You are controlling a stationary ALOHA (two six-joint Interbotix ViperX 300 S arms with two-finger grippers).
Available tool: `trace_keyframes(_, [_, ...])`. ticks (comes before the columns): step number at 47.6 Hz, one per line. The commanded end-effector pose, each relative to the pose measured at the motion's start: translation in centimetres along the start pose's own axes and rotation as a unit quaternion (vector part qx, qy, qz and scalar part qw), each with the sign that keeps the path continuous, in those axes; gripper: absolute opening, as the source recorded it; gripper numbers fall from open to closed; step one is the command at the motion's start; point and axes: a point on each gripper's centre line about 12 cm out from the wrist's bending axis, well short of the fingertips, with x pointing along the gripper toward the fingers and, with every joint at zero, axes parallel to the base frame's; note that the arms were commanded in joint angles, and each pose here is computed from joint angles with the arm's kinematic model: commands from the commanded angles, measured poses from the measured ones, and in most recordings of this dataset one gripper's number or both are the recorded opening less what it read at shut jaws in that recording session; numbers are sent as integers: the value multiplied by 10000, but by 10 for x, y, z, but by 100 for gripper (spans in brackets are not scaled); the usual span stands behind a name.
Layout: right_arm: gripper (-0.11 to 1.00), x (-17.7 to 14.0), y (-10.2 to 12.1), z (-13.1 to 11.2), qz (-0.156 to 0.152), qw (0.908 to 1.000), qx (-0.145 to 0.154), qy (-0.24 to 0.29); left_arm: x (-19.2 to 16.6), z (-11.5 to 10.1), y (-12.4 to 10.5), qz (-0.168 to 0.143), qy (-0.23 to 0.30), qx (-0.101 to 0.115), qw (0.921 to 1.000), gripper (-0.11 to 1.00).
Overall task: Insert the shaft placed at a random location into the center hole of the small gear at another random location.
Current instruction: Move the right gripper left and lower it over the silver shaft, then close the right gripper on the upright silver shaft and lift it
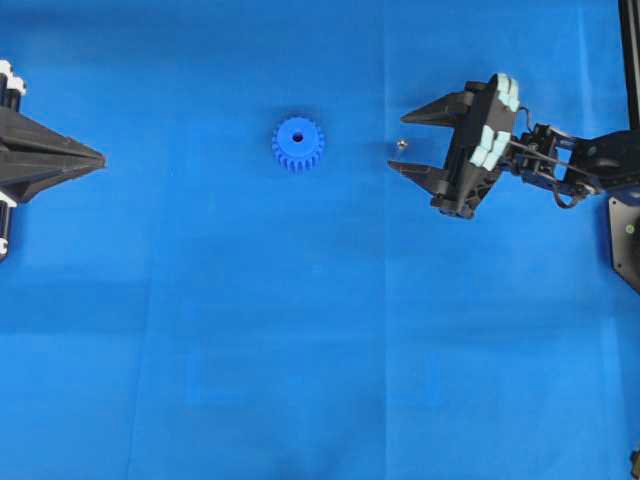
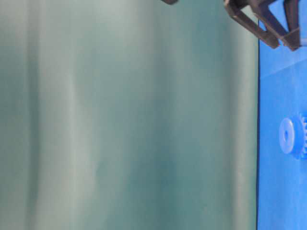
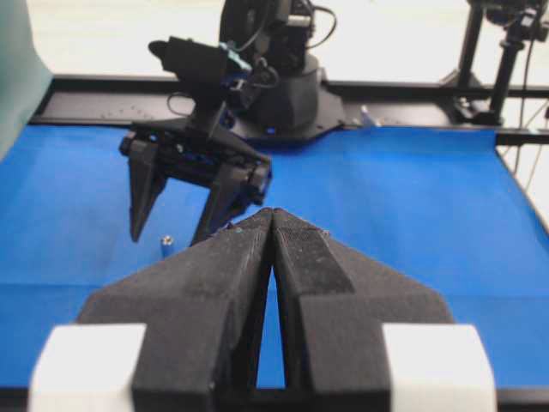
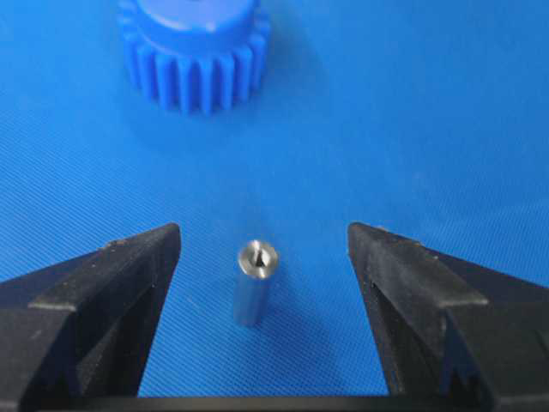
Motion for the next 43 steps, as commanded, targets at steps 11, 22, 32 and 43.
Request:
trace_keyframes(11, [62,2,0,6,-22,9999,40,-138,1,2,0,0,-23,-8,10000,0])
trace_keyframes(22, [22,2,3,5,52,9999,-12,-97,1,1,0,2,-15,-15,10000,0])
trace_keyframes(32, [3,2,4,6,72,9999,-17,-119,1,1,0,8,0,-15,10000,0])
trace_keyframes(43, [3,1,5,12,89,9998,7,-171,1,0,0,0,46,-15,10000,0])
